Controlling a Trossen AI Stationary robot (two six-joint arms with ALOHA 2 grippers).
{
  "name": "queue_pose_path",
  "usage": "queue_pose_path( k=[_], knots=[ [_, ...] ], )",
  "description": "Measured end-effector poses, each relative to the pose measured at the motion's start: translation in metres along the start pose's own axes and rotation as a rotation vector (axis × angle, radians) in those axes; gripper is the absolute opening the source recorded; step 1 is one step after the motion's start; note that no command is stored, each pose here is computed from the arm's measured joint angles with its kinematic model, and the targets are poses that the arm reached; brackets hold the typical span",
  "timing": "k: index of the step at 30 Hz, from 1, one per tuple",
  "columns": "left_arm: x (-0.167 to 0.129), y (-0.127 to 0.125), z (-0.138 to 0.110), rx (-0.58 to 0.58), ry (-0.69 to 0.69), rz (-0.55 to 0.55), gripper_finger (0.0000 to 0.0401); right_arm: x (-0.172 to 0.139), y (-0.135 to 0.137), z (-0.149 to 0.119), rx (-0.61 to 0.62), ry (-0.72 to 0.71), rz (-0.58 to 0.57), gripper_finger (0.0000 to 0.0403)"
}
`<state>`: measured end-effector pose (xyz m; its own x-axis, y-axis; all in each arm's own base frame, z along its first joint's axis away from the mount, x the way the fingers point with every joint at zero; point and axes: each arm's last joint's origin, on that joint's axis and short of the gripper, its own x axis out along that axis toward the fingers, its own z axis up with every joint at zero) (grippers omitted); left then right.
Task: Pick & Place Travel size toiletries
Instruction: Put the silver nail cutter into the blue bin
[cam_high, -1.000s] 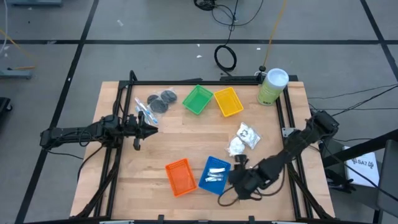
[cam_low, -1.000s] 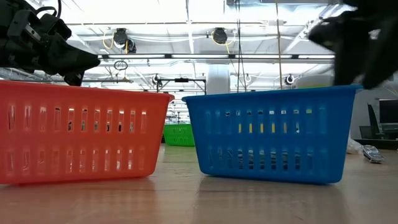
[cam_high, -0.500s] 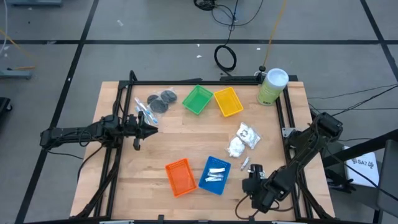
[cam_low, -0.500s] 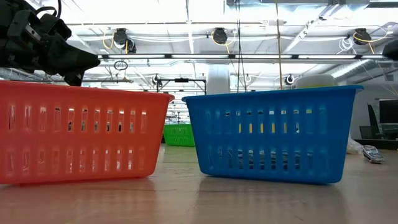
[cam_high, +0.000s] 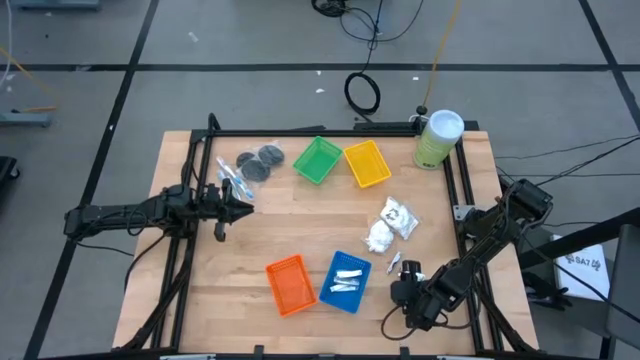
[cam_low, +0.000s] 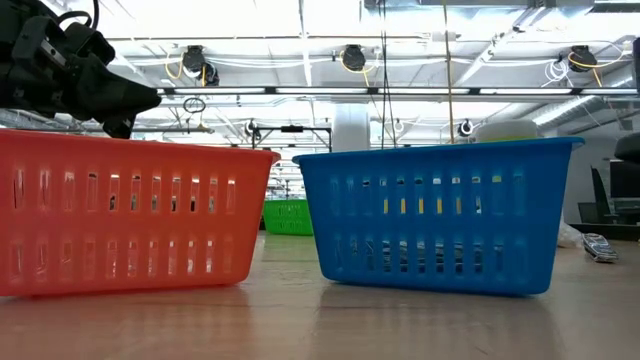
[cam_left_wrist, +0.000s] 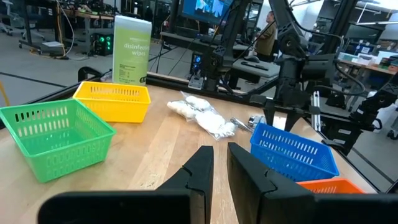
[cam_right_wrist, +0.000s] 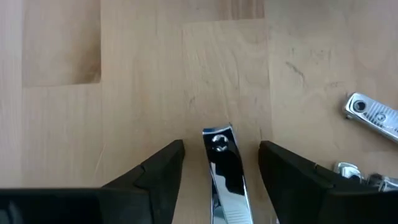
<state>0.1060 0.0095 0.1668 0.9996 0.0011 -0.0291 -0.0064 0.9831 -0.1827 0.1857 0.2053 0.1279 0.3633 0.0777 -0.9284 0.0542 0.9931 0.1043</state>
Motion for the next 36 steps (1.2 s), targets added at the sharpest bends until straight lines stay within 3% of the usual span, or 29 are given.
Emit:
queue_pose_path(
  k=[9, 15, 30, 36],
  knots=[
    [0.000, 0.000, 0.000, 0.000, 0.000, 0.000, 0.0044, 0.000, -0.006, -0.009, -0.036, 0.158, -0.002, 0.0185],
    [0.000, 0.000, 0.000, 0.000, 0.000, 0.000, 0.0044, -0.001, -0.009, -0.012, -0.036, 0.186, -0.040, 0.0176],
    [0.000, 0.000, 0.000, 0.000, 0.000, 0.000, 0.0044, -0.001, -0.012, -0.013, -0.026, 0.174, -0.089, 0.0051],
    [0.000, 0.000, 0.000, 0.000, 0.000, 0.000, 0.0044, 0.000, -0.012, -0.013, -0.027, 0.167, -0.093, 0.0047]
  ],
)
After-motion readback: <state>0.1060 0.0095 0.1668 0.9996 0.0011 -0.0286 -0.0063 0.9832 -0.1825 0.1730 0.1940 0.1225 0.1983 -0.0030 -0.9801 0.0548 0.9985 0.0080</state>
